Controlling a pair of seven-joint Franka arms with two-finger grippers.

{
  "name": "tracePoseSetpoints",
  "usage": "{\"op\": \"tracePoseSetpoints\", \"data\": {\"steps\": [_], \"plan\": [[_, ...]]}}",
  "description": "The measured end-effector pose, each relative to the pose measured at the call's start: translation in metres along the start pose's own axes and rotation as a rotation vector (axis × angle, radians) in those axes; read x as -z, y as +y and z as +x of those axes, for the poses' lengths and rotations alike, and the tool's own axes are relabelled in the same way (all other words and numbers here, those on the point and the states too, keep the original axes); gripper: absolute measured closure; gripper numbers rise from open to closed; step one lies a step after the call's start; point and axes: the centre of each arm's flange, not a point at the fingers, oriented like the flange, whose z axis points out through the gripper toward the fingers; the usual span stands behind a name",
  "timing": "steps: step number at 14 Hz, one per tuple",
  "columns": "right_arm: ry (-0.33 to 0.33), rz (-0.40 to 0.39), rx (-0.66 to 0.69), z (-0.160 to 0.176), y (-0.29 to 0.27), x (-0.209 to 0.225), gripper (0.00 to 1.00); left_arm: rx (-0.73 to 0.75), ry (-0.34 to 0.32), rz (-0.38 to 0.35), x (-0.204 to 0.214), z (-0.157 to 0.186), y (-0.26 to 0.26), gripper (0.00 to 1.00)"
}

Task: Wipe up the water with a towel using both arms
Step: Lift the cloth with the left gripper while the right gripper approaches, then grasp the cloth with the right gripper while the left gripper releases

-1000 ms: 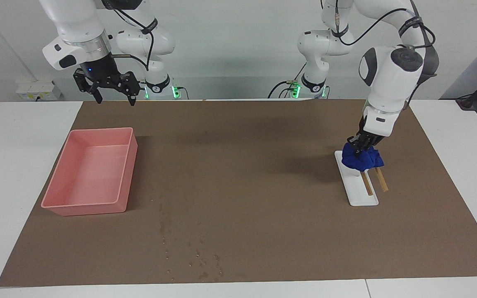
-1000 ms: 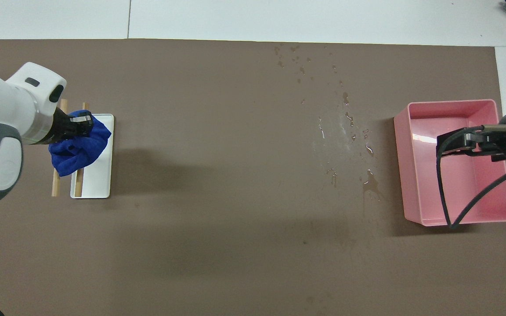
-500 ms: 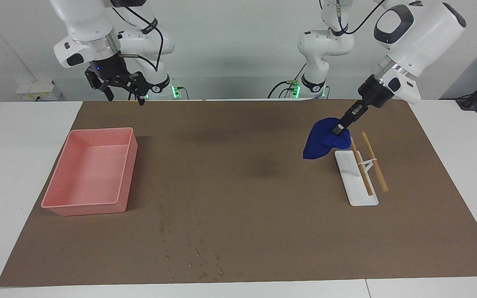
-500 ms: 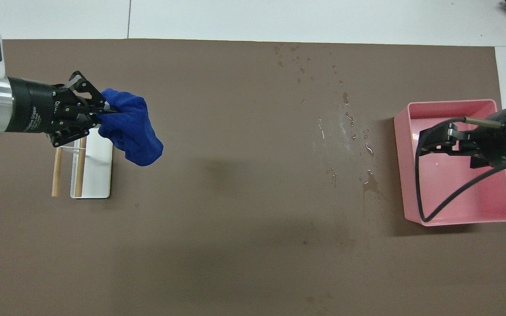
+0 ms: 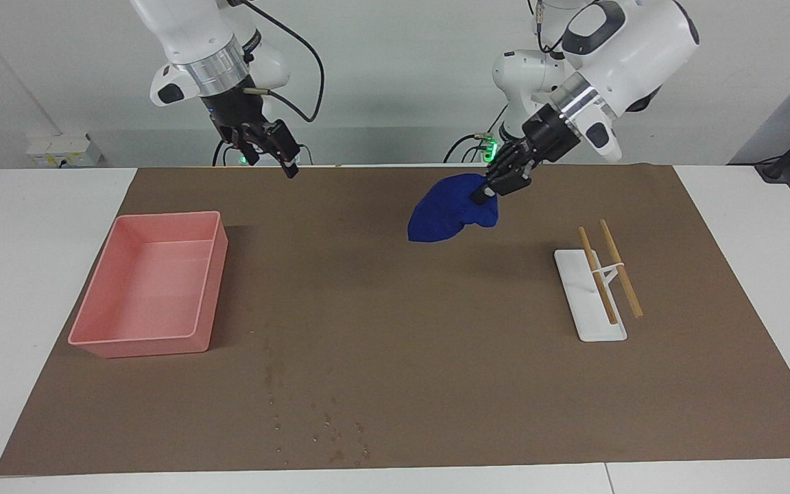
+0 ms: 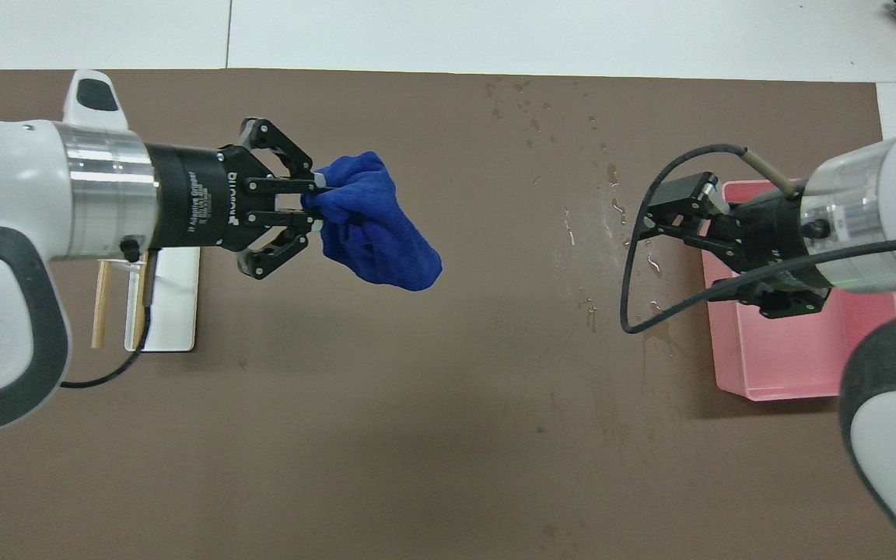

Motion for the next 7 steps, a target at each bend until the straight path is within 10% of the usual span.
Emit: {"op": "tracePoseSetpoints", "data": {"steps": [7], "plan": [[-0.065,0.126,-0.311,-0.05,-0.056,-0.026,0.0,0.066,-0.043,-0.021,-0.048,-0.052,-0.022,0.82]]}}
